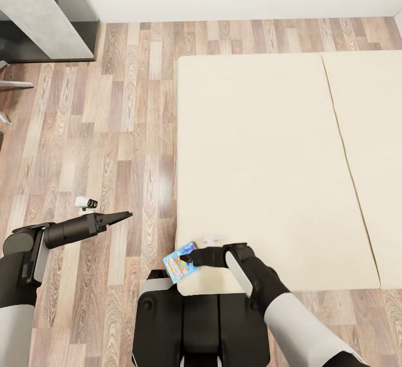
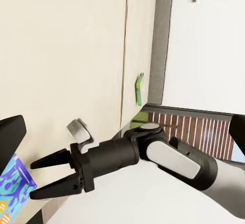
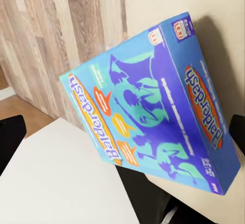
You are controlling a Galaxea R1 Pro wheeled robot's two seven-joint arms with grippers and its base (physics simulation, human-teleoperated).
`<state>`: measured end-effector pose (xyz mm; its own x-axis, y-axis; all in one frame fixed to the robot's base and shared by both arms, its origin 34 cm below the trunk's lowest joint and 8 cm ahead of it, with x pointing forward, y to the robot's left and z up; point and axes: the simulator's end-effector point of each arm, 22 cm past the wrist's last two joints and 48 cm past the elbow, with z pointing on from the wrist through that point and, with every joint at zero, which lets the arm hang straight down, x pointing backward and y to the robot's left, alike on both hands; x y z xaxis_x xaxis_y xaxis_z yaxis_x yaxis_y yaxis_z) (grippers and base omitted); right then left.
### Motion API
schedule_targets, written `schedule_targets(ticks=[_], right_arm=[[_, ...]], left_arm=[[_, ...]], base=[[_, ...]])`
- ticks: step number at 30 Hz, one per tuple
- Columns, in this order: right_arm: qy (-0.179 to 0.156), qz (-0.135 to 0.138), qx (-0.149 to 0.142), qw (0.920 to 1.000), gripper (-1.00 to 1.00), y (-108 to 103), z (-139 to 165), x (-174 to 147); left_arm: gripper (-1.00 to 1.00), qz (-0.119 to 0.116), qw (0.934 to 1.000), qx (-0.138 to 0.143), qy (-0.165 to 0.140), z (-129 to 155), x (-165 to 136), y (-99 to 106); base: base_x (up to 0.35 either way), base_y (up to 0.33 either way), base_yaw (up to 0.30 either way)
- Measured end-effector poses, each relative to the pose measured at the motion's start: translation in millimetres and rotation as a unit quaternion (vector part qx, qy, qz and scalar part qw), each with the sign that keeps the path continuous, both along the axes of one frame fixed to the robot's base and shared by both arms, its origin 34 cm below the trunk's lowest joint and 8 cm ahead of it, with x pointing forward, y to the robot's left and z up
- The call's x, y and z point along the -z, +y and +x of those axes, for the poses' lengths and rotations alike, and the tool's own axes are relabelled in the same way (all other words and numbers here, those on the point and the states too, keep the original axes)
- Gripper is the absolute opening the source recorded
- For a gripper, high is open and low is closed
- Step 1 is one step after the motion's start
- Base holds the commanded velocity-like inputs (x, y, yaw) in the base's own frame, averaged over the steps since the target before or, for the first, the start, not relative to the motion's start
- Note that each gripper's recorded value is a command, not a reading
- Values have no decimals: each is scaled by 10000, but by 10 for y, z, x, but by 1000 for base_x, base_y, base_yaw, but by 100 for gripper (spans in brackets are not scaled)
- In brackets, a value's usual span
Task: Put all the toys in the child's room - the three board games (two on the bed and one on the table), the two jigsaw puzzles on the table, and the tennis ball on the table - inside the toy box on the table in the child's room.
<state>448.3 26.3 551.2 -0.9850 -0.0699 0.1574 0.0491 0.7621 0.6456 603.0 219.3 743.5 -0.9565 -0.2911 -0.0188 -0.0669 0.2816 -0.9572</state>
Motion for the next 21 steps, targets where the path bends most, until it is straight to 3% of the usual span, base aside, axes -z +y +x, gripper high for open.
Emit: schedule_targets(ticks=[5,21], right_arm=[[-101,118,-17,9999,100,49,184,-151],[-182,375,14,9991,100,157,209,-523]], left_arm=[[100,0,10000,0,-1,0,0,0],[100,-3,10000,-2,-2,1,-1,0]], base=[[0,0,0],[0,0,0]])
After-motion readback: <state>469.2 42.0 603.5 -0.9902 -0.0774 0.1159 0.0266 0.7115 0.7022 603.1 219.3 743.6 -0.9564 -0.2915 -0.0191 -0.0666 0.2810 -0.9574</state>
